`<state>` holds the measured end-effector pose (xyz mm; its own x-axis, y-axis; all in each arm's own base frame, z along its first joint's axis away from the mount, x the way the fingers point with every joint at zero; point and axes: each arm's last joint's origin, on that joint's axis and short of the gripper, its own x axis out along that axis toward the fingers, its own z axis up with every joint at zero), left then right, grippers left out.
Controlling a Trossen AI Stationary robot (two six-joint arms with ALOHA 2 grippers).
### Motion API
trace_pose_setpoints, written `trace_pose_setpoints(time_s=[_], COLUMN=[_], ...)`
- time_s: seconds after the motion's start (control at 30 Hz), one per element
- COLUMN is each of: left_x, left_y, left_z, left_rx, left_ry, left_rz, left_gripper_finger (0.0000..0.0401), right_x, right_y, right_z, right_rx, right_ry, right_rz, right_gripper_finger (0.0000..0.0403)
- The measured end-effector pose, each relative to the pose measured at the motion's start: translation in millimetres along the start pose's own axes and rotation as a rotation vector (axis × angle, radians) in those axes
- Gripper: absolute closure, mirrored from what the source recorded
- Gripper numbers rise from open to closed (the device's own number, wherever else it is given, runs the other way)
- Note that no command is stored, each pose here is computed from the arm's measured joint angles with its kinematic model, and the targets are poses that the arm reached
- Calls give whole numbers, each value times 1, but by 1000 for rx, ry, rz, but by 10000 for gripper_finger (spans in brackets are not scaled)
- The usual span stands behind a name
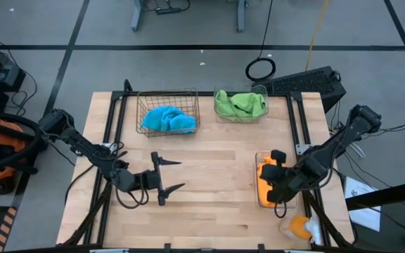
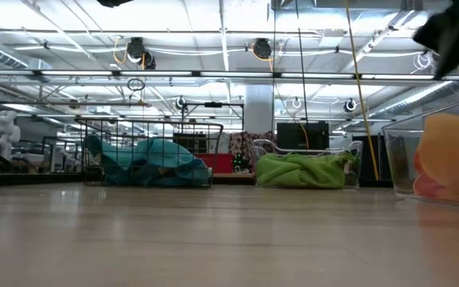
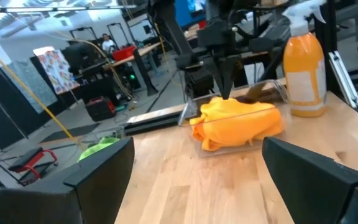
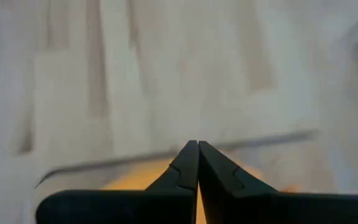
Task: Sort microfiber towel by color & place in baskets
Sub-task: Return to Home Position
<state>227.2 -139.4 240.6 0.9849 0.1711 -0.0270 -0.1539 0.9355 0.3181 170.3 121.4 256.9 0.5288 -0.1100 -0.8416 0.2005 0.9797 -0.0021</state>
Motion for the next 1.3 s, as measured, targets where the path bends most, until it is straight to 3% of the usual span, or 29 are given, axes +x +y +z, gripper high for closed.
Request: trace_pose_setpoints(time_s=[0.37,0.57,0.7,1.0,1.3], left_x=[-5,-14,-19,-13,-13], left_y=[7,18,24,49,70], left_z=[8,16,15,-16,-39], left_rx=[20,59,67,80,23], left_ry=[-29,-37,-17,56,95], left_rz=[-8,-63,-88,-129,-51], left_gripper_finger=[55,145,222,381,392], right_x=[-8,5,23,40,61], right_y=[-9,-24,-39,-68,-78], right_z=[22,26,20,7,-18], right_rx=[-198,-264,-291,-301,-277], right_ry=[-260,-386,-476,-648,-643], right_rz=[-139,-130,-6,154,162], right_gripper_finger=[403,403,403,403,403])
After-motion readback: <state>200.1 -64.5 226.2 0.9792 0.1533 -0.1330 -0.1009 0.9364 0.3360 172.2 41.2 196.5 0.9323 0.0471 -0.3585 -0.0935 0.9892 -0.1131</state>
